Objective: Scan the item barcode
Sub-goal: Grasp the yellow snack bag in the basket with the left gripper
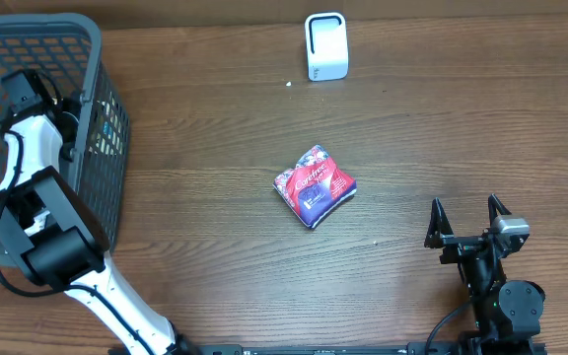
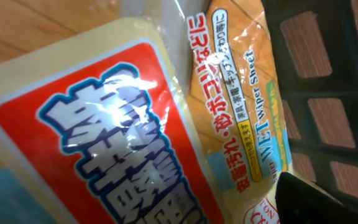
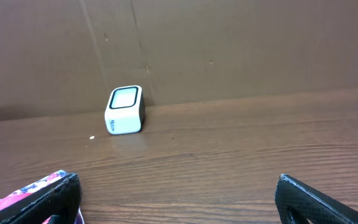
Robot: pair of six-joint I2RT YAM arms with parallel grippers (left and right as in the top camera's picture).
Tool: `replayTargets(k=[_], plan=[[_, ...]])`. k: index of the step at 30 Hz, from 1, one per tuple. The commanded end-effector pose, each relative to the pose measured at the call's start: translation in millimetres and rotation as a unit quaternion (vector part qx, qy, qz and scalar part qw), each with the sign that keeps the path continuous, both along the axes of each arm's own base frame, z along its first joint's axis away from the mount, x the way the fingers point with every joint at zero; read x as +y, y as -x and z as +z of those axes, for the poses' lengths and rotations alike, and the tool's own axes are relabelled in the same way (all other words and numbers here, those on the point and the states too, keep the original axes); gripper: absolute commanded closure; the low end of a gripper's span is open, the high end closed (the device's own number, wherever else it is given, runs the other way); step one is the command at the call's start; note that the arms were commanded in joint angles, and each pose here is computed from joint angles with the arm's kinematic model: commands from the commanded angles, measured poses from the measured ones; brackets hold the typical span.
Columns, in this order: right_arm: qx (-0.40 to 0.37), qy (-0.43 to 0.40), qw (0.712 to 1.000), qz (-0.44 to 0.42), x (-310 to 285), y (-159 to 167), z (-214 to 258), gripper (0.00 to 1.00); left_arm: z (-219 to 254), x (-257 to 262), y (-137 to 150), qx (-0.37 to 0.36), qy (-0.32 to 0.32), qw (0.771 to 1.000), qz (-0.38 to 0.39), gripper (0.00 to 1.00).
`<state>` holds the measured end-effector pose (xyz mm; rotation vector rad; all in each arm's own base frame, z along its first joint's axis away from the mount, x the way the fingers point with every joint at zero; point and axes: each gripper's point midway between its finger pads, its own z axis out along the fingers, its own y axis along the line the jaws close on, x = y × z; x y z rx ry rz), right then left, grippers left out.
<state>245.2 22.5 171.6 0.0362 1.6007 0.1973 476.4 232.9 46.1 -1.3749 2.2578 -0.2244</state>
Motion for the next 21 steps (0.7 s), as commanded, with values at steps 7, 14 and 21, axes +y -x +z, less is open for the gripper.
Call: replayTargets(k=[7, 14, 21], plan=[[-0.001, -0.003, 1.0, 0.006, 2.5, 0.0, -1.9, 0.0, -63.3, -28.8, 36.0, 0.071, 0.028, 0.997, -0.014, 0.71], [-0.001, -0.003, 1.0, 0.006, 2.5, 0.0, -1.9, 0.0, -64.2, -30.6, 39.6, 0.084, 0.003, 0.993, -0.078, 0.96], [-0.001, -0.003, 1.0, 0.006, 2.5, 0.0, -1.9, 0.0, 5.3, -4.2, 34.6, 0.026, -0.033, 0.998, -0.056, 0.96]])
